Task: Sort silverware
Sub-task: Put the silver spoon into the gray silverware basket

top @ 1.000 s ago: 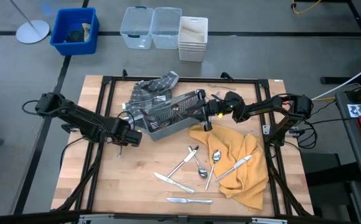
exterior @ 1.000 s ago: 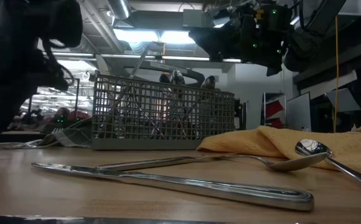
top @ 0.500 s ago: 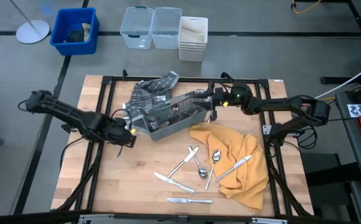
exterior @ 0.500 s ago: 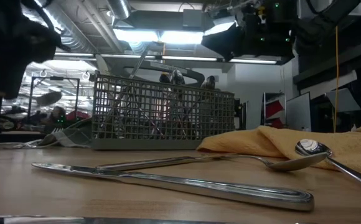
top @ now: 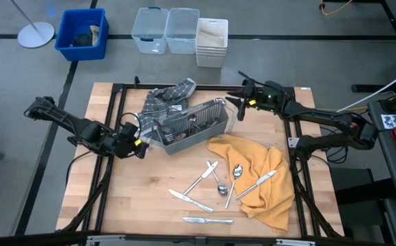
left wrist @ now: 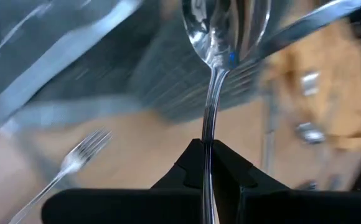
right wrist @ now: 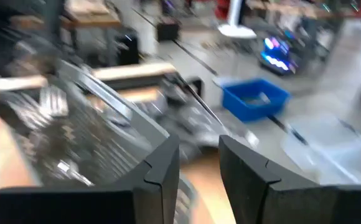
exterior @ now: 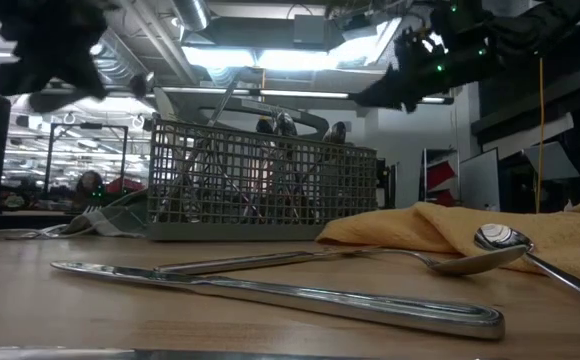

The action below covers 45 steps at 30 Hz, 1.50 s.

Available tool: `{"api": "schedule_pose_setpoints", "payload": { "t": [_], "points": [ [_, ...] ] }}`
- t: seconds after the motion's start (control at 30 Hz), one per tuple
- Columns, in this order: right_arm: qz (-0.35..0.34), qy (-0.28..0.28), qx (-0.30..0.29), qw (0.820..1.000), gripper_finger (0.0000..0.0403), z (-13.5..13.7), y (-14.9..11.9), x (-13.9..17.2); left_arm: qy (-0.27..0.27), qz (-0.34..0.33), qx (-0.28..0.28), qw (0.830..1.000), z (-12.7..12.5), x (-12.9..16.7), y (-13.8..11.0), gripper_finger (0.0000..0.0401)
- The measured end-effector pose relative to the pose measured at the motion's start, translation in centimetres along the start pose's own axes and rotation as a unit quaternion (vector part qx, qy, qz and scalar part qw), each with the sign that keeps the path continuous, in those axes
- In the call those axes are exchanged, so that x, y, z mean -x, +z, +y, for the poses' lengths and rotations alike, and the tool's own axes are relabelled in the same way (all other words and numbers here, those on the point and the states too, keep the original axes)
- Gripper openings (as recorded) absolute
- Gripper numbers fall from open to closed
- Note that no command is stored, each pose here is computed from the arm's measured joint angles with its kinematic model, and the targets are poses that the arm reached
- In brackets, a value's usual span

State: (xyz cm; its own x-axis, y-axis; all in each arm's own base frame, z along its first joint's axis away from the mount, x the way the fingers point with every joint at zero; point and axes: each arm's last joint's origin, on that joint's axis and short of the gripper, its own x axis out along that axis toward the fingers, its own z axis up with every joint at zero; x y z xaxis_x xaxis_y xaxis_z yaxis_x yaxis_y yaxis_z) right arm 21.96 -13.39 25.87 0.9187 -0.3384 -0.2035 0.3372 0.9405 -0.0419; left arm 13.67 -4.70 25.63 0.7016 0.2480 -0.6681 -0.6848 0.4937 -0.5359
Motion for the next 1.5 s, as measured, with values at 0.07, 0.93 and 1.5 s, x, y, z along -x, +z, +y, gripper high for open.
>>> {"api": "schedule_pose_setpoints", "payload": {
  "t": [0.07,0.93,1.5],
  "points": [
    [0.027,-0.023,-0.008,0.999,0.0115,-0.5,-0.5,0.3,-0.035,-0.024,-0.015,0.999,-0.8,0.1,0.2,0.0005],
    [0.190,-0.215,-0.093,0.953,0.0115,-6.4,-4.2,3.2,-0.051,-0.394,-0.287,0.872,-9.2,-9.8,6.0,0.0004],
    [0.193,-0.185,-0.047,0.963,0.0115,-9.0,-5.9,2.1,-0.043,-0.413,-0.310,0.855,-7.0,-17.8,7.5,0.0018]
  ]
}}
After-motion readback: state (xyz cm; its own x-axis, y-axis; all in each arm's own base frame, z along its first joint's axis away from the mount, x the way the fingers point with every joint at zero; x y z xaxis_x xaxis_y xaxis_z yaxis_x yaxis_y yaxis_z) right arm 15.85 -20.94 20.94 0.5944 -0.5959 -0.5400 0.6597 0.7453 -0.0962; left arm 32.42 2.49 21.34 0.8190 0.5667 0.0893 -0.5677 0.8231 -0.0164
